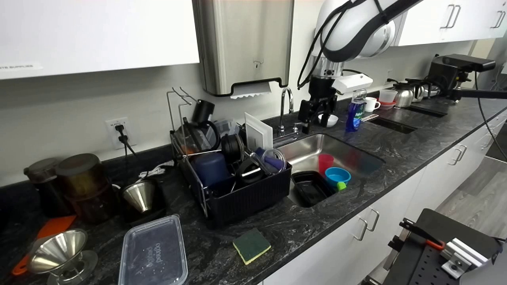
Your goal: Put the light blue pot in the sink
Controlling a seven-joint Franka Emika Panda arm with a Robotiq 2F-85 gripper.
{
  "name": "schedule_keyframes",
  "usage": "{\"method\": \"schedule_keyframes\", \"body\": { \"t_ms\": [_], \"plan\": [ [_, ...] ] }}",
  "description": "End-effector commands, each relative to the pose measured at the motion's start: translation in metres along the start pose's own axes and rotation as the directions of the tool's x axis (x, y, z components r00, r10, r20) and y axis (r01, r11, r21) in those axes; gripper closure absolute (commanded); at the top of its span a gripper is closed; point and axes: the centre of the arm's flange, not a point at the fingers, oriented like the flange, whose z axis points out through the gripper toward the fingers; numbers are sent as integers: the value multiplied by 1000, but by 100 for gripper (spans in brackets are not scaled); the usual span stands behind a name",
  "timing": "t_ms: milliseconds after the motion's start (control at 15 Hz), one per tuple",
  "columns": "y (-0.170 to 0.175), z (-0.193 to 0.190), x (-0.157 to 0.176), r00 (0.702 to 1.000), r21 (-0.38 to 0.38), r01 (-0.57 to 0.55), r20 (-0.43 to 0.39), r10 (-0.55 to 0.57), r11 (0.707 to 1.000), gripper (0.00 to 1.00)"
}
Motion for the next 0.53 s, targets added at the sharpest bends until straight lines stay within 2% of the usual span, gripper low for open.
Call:
{"method": "schedule_keyframes", "body": {
  "t_ms": [0,467],
  "plan": [
    [-8,-7,-3,1000,-6,8,-1,-8,1000,0],
    [-13,-11,-10,1000,-14,11,6,-11,1000,0]
  ]
}}
